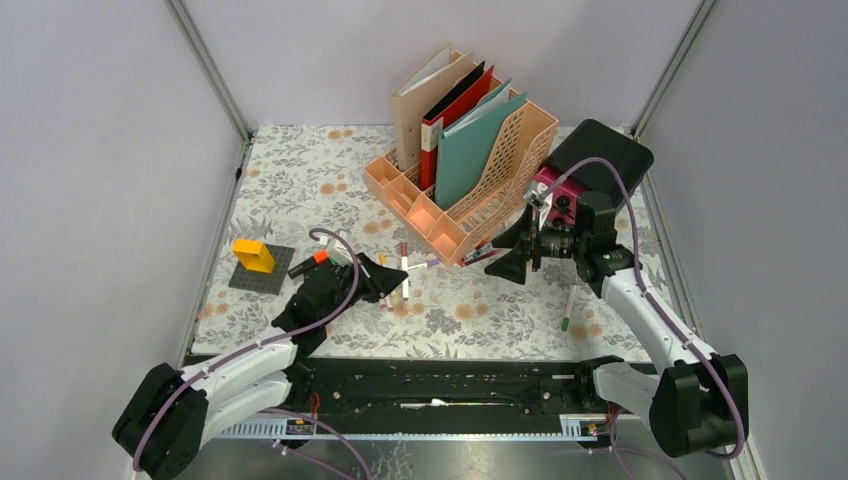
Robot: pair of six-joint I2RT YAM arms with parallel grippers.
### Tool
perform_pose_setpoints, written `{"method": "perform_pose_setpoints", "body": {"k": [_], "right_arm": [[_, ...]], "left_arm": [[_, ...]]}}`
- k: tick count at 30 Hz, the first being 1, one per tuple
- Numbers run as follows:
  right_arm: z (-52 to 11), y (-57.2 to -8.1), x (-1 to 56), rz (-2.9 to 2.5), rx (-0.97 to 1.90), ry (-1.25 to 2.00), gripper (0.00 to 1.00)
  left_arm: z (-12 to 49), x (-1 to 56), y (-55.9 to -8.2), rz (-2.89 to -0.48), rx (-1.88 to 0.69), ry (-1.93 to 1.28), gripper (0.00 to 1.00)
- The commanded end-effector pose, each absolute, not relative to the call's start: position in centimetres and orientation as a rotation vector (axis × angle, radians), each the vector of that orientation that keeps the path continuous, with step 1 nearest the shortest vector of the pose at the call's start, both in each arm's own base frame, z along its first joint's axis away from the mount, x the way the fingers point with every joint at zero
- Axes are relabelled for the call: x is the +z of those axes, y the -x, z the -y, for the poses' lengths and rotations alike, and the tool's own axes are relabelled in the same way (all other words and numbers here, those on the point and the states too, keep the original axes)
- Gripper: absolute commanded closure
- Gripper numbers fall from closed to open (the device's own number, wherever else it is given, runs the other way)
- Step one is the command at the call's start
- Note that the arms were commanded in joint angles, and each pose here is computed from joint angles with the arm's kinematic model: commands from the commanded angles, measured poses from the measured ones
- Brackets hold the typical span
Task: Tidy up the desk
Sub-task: Pick up the stationery from the center of the board.
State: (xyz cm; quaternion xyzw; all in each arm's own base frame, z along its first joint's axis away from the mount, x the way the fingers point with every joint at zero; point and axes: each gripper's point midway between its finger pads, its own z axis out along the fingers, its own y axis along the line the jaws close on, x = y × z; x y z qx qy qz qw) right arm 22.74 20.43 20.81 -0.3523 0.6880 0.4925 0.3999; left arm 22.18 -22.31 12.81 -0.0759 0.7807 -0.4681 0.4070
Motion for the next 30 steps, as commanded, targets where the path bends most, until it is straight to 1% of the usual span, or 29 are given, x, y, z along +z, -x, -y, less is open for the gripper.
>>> {"method": "perform_pose_setpoints", "body": {"k": [1,9,17,26,30], "right_arm": [[-22.0,-22.4,21.6,-1.704,1.341,0.879,0.0],[-23.6,-22.0,20.7,-1.753,1.435,0.855,0.0],[-24.9,-21.5,19.7,-1.8,1.496,0.859,0.04],[-25.9,-20.9,19.3,-1.826,1.521,0.881,0.13],[-26.0,-21.0,19.2,-1.837,1.522,0.875,0.23]], "left_arm": [[24.7,19.0,-22.0,-1.724,-1.384,0.144,1.0],[28.6,22.7,-21.6,-1.572,-1.434,0.111,1.0],[32.7,25.0,-21.9,-1.479,-1.459,0.09,1.0],[35.5,25.1,-22.6,-1.453,-1.479,0.097,1.0],[35.7,25.0,-22.6,-1.453,-1.48,0.1,1.0]]}}
